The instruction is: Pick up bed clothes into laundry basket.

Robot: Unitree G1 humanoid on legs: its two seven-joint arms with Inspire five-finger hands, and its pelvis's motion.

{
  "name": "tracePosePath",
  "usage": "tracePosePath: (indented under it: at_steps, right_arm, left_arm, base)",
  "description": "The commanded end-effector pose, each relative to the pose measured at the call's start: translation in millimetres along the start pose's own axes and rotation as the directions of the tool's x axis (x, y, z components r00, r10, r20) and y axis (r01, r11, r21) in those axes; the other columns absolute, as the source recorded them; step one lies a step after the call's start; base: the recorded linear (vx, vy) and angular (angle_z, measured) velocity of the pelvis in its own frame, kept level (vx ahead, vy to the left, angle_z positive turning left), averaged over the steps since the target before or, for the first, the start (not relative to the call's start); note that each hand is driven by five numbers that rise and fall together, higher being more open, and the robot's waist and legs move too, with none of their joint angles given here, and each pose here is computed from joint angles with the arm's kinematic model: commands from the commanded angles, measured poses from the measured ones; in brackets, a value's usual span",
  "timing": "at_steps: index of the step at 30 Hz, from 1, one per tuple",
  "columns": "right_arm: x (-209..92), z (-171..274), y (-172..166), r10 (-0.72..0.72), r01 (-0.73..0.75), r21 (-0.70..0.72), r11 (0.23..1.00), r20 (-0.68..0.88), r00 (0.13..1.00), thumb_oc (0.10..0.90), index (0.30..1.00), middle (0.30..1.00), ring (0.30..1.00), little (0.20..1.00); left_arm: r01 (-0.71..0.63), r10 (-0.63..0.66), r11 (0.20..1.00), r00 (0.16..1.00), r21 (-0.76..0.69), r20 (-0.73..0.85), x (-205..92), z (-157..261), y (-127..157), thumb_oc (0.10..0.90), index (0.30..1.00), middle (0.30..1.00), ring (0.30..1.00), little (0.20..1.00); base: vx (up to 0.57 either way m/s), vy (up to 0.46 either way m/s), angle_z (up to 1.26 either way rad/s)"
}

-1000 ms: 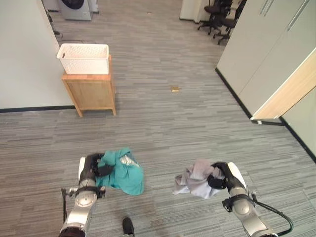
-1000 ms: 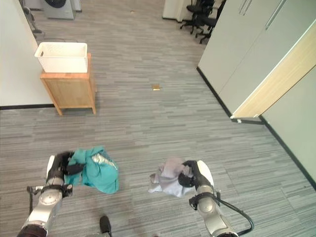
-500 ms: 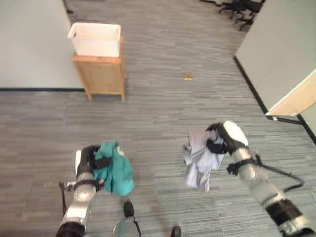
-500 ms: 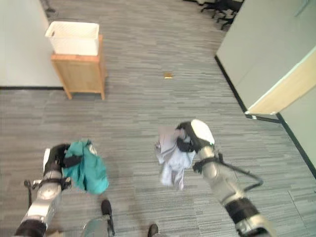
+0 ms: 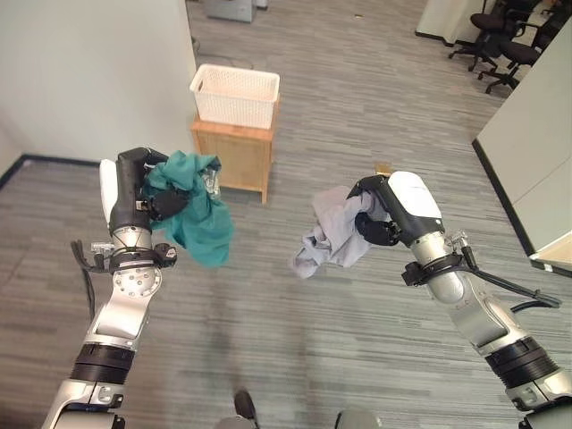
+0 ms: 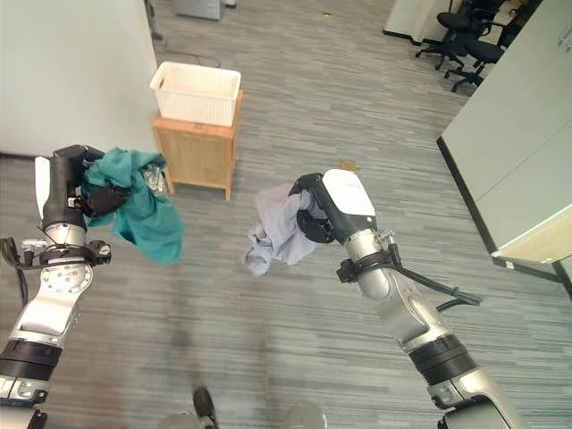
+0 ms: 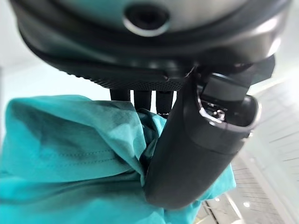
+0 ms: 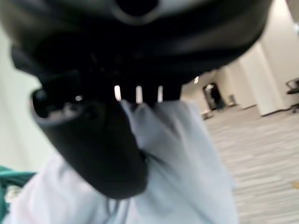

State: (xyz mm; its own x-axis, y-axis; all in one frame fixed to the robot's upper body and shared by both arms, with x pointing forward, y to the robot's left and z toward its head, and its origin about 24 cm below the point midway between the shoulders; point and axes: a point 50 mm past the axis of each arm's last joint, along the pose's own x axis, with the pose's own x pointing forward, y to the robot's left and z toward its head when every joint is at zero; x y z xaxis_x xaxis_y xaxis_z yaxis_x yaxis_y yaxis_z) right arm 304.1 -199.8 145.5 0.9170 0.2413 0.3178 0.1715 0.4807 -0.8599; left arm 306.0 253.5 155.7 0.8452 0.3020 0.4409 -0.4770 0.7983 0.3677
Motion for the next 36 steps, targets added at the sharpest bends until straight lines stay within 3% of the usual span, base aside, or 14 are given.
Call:
tracePosePath:
  at_steps: [1, 5, 9, 13, 21, 28, 36]
  right_arm:
    - [25, 7, -63, -0.340, 0.340, 0.007, 0.940, 0.032, 0.940, 0.400, 0.300, 0.300, 0.300, 0.300]
    - [18, 6, -62, -0.374, 0.374, 0.022, 0.927, 0.009, 0.927, 0.400, 0.300, 0.300, 0.300, 0.300]
    - [-4, -4, -70, -0.367, 0.366, -0.074, 0.927, 0.011, 0.930, 0.400, 0.300, 0.300, 0.300, 0.300]
    - [-8, -8, -75, -0.336, 0.336, -0.102, 0.936, 0.018, 0.942, 0.400, 0.300, 0.300, 0.300, 0.300]
    - [5, 6, -58, -0.194, 0.204, -0.117, 0.972, 0.091, 0.977, 0.400, 0.300, 0.300, 0.300, 0.300]
    - [19, 29, -58, -0.224, 0.248, -0.122, 0.961, 0.182, 0.957, 0.400, 0.300, 0.300, 0.300, 0.300]
    - [29, 35, -68, -0.283, 0.309, -0.128, 0.943, 0.183, 0.941, 0.400, 0.300, 0.300, 0.300, 0.300]
  left_arm:
    - [-0.013, 0.020, 1.000, 0.968, -0.028, 0.249, 17, 47, -1, 0.400, 0.300, 0.300, 0.300, 0.300]
    - [-0.014, 0.020, 0.999, 0.980, -0.032, 0.199, 14, 37, -3, 0.400, 0.300, 0.300, 0.300, 0.300]
    - [0.068, -0.057, 0.996, 0.982, -0.052, 0.181, 3, 31, -23, 0.400, 0.300, 0.300, 0.300, 0.300]
    - [0.112, -0.094, 0.988, 0.983, -0.107, 0.155, -5, 28, -29, 0.400, 0.300, 0.300, 0.300, 0.300]
    - [0.120, -0.108, 0.988, 0.987, -0.098, 0.120, -27, 14, -24, 0.400, 0.300, 0.300, 0.300, 0.300]
    - [0.102, -0.093, 0.992, 0.989, -0.073, 0.117, -23, 15, -18, 0.400, 0.300, 0.300, 0.300, 0.300]
    - [0.102, -0.075, 0.987, 0.975, -0.122, 0.207, -19, 36, -14, 0.400, 0.300, 0.300, 0.300, 0.300]
  base:
    - [0.58, -0.240, 0.53]
    - [0.52, -0.245, 0.28]
    - [0.89, -0.502, 0.81]
    - [0.61, -0.631, 0.74]
    - [0.48, -0.256, -0.63]
    - [0.43, -0.016, -0.03]
    - [0.26, 0.019, 0.59]
